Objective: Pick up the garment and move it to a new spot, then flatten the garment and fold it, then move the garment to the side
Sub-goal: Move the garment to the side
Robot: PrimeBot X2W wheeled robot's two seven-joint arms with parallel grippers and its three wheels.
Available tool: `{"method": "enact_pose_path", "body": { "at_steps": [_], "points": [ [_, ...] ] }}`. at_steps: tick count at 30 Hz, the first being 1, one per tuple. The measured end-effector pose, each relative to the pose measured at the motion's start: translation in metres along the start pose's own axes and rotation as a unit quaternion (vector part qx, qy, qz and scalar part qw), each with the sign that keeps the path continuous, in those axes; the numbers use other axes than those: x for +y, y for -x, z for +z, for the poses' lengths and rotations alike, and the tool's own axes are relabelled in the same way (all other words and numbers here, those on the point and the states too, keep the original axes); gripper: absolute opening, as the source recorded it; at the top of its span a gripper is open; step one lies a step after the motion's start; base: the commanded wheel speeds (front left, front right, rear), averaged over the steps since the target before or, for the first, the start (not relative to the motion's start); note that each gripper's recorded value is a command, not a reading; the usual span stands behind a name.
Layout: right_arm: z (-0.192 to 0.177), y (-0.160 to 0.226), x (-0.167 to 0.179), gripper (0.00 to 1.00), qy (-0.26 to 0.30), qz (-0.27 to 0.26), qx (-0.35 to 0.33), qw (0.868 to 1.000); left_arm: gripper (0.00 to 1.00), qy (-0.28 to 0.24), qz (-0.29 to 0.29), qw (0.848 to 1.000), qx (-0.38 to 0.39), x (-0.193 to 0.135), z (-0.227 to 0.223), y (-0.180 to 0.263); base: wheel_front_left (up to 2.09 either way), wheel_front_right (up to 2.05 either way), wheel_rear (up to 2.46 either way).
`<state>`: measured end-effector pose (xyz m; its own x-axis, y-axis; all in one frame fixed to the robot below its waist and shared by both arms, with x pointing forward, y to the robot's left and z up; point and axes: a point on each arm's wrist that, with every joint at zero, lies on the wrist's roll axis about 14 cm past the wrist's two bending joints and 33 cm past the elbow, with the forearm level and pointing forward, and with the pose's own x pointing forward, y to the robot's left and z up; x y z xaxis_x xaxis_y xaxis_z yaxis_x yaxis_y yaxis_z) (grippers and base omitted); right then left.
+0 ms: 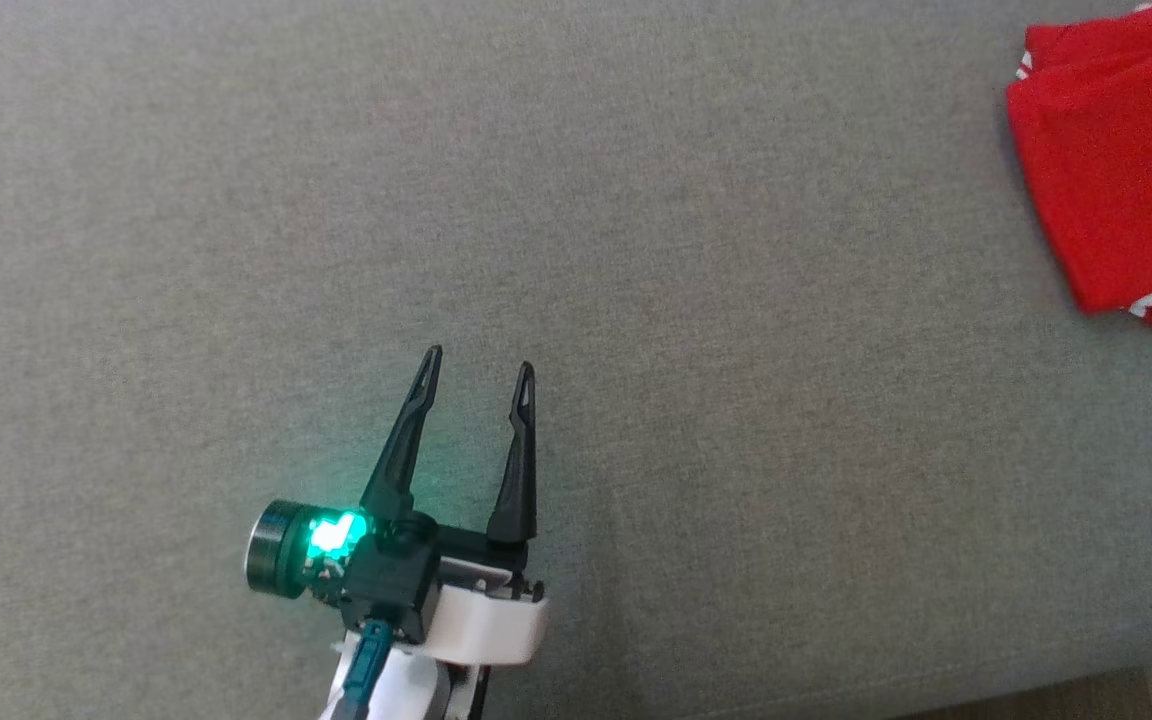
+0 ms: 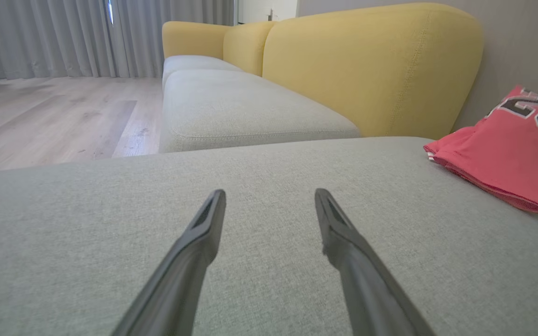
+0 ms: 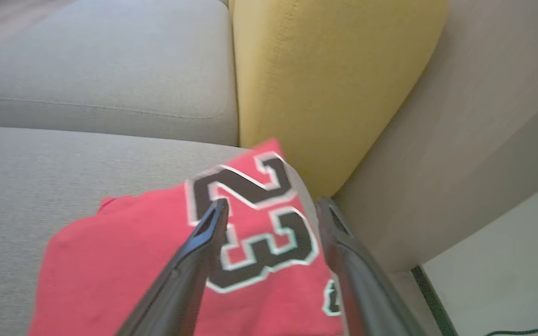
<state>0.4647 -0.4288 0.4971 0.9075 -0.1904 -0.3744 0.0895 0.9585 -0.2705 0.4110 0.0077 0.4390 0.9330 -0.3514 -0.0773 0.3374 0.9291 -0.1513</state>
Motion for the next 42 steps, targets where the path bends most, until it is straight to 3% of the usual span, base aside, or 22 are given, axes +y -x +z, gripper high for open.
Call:
{"method": "enact_pose_path", "body": {
  "at_steps": [6,13,20,23,26,30,37,42],
  "points": [
    [-0.014,0.007,0.082,1.0,-0.056,0.077,-0.018,0.995,1.0,-0.006,0.016,1.0,-0.017,0.005,0.017,0.015,0.0,0.0,0.0],
    [-0.068,0.06,0.207,1.0,-0.135,0.191,0.02,0.972,1.0,-0.003,0.04,0.999,-0.008,0.015,0.018,0.057,0.0,0.0,0.0],
    [-0.056,0.105,0.277,1.0,-0.178,0.249,-0.045,0.951,1.0,-0.001,0.079,0.997,-0.027,0.033,0.03,0.097,0.0,0.0,0.0],
    [-0.046,0.116,0.282,1.0,-0.181,0.246,-0.078,0.949,1.0,-0.001,0.103,0.994,-0.036,0.042,0.034,0.117,0.0,0.0,0.0],
    [-0.004,0.127,0.272,1.0,-0.18,0.228,-0.162,0.943,1.0,0.0,0.126,0.991,-0.054,0.052,0.042,0.133,0.0,0.0,0.0],
    [0.024,0.149,0.262,1.0,-0.175,0.203,-0.23,0.936,1.0,-0.001,0.137,0.988,-0.071,0.056,0.05,0.145,0.0,0.0,0.0],
    [-0.024,0.19,0.261,1.0,-0.172,0.175,-0.196,0.949,1.0,-0.002,0.154,0.985,-0.076,0.062,0.048,0.167,0.0,0.0,0.0],
    [-0.026,0.196,0.261,1.0,-0.175,0.172,-0.197,0.949,1.0,-0.003,0.159,0.984,-0.078,0.065,0.049,0.171,0.0,0.0,0.0]
  ]
}}
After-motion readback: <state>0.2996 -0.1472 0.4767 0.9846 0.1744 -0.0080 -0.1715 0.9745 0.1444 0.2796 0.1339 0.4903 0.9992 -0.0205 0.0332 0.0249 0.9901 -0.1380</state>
